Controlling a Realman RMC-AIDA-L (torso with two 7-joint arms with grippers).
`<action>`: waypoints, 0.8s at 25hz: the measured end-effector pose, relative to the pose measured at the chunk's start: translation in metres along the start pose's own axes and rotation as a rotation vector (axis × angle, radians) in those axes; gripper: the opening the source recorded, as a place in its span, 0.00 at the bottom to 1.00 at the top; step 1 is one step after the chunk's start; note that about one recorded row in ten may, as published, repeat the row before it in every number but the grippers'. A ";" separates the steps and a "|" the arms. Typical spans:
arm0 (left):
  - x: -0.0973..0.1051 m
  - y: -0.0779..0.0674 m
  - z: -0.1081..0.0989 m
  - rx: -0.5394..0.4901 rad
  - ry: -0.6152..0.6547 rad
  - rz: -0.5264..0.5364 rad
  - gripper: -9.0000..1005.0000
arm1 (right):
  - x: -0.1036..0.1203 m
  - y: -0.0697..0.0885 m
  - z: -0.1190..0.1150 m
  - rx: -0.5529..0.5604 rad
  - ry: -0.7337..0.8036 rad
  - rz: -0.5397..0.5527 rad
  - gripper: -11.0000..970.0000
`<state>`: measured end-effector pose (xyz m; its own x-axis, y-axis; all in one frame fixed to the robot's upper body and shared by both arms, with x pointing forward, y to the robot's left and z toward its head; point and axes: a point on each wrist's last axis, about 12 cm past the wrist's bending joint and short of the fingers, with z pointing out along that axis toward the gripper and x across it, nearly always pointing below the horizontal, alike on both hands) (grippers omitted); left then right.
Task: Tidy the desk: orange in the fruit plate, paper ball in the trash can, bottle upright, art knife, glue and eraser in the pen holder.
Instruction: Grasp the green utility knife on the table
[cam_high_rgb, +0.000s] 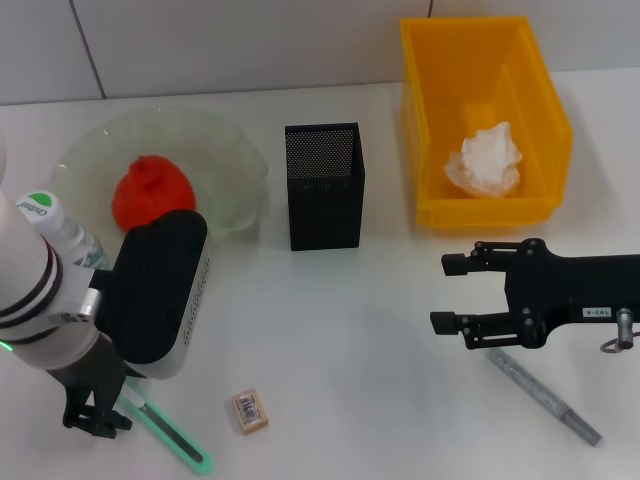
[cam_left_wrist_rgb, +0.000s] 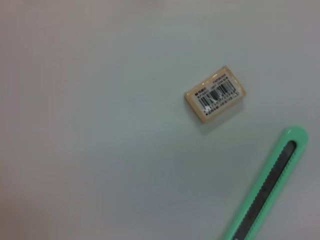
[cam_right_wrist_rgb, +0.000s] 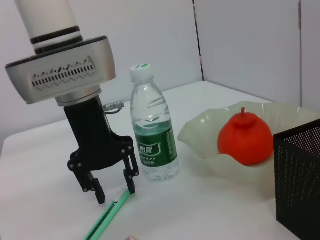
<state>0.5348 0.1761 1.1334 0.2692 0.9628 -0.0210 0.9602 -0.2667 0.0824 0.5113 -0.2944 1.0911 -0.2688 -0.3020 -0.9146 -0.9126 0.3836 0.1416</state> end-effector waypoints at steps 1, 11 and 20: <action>0.000 0.000 0.000 0.000 0.000 0.000 0.52 | 0.000 0.000 0.000 0.001 0.000 -0.001 0.79; -0.001 0.002 0.000 -0.004 0.001 0.002 0.51 | 0.001 -0.001 0.001 0.005 0.003 -0.006 0.79; -0.001 0.002 0.000 -0.007 0.005 0.007 0.50 | 0.001 -0.001 0.001 0.006 0.002 -0.006 0.79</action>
<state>0.5367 0.1742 1.1333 0.2753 0.9612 -0.0157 0.9579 -0.2729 0.0896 0.5120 -0.2944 1.0900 -0.2643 -0.3061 -0.9146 -0.9124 0.3868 0.1342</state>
